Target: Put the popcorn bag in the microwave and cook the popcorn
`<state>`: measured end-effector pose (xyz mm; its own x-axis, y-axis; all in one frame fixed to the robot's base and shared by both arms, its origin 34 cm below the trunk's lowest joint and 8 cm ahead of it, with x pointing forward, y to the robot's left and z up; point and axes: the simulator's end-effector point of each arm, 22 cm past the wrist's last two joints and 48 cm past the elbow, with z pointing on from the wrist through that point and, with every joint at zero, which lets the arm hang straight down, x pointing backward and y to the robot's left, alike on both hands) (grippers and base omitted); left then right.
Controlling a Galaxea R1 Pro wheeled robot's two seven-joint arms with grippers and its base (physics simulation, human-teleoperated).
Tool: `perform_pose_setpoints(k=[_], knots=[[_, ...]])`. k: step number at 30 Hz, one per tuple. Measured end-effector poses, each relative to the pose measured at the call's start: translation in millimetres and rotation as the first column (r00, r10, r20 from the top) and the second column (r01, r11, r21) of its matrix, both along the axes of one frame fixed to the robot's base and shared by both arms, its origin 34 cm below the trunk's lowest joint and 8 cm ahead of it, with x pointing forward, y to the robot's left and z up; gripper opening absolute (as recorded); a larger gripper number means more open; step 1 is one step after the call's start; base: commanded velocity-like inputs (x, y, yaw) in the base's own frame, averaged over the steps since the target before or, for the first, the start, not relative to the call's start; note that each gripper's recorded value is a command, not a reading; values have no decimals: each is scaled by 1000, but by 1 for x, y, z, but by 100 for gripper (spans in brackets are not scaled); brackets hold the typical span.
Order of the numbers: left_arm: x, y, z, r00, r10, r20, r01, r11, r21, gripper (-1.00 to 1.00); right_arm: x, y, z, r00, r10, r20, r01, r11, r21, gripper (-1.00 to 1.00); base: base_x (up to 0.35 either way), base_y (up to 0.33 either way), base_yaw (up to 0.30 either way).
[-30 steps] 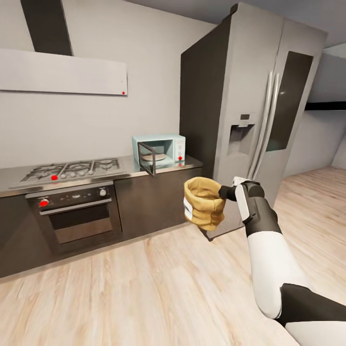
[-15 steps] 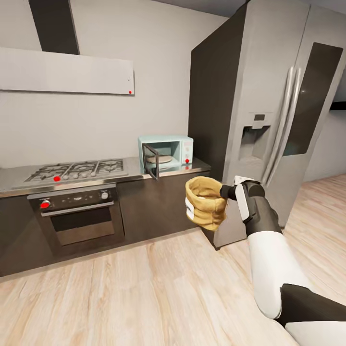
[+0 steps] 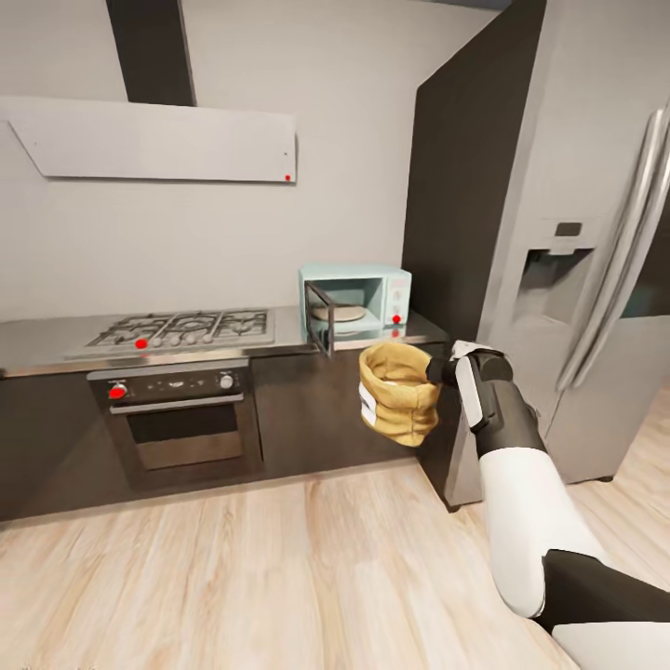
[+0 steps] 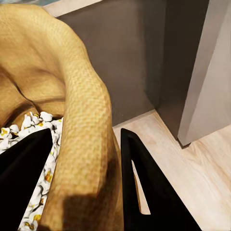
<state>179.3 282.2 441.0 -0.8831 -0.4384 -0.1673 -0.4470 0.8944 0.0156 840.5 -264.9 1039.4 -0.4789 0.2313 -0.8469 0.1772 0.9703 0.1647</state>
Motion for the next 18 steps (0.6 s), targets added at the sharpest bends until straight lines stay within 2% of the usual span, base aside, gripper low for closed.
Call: perform_pose_setpoints(k=[7, 11, 14, 18], knots=[[0, 0, 0, 1000, 3, 0, -3, 1000, 0, 100, 0, -1, 0, 1000, -2, 0, 2, 1000, 0, -100, 249, -223, 240], [0, 0, 0, 1000, 2, 1, -2, 1000, 0, 100, 0, -2, -1, 1000, -3, 0, 3, 1000, 1, -100, 249, -232, 26], [0, 0, 0, 1000, 2, 0, -2, 1000, 0, 100, -1, -30, -1, 999, -36, -4, 36, 999, -24, -100, 249, -232, 2], [0, 0, 0, 1000, 2, 1, -2, 1000, 0, 100, -1, -33, 1, 999, -37, 0, 37, 999, -26, -100, 249, -232, 0]])
